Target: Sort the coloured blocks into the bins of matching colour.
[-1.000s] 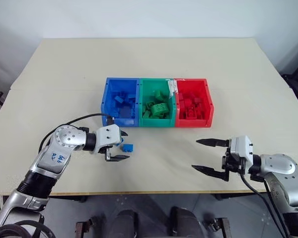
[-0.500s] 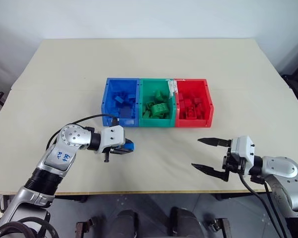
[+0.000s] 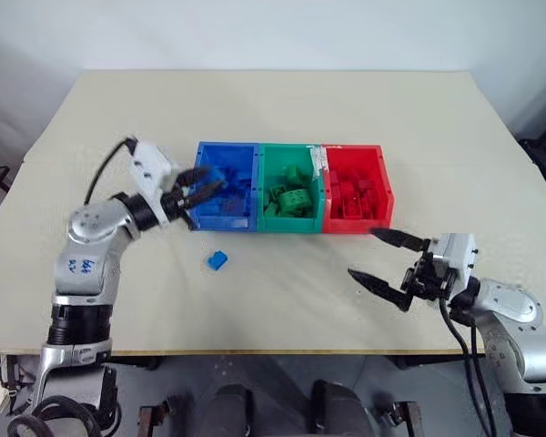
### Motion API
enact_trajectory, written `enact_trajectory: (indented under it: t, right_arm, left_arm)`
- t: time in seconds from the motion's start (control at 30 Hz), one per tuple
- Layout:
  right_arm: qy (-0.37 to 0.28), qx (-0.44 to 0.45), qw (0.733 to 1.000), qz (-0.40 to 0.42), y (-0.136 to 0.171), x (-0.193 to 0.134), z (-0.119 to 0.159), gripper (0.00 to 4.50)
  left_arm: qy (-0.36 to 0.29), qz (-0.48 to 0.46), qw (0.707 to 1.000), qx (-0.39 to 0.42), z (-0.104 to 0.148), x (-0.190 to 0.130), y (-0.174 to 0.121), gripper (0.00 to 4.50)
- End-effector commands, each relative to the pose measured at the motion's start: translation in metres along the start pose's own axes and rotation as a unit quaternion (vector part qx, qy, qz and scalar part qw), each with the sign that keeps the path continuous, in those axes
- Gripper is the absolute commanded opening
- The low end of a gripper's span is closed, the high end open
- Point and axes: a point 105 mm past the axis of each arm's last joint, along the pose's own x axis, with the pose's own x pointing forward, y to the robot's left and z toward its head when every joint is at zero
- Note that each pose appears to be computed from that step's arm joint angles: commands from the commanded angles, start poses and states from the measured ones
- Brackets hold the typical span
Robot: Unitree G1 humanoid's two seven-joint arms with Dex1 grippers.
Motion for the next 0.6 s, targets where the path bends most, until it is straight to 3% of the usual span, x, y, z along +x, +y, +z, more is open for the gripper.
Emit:
enact_trajectory:
  t: [0.03,0.27,0.4,0.6]
  right_arm:
    - [-0.032,-0.021,0.999,-0.029,-0.011,-0.002,0.015,4.50]
    - [-0.047,-0.029,0.998,-0.030,-0.015,0.003,0.019,4.50]
    - [-0.047,-0.025,0.998,-0.016,-0.013,0.006,0.017,4.50]
    - [-0.019,-0.023,0.997,0.064,-0.006,0.017,0.008,4.50]
  left_arm:
    - [-0.009,0.026,0.999,-0.022,0.003,0.018,0.006,0.95]
    - [-0.009,-0.005,0.999,-0.037,-0.005,0.036,-0.003,3.18]
    - [0.006,0.039,0.999,-0.010,-0.007,0.020,0.010,4.45]
    - [0.006,0.051,0.999,0.017,-0.007,-0.056,0.015,4.49]
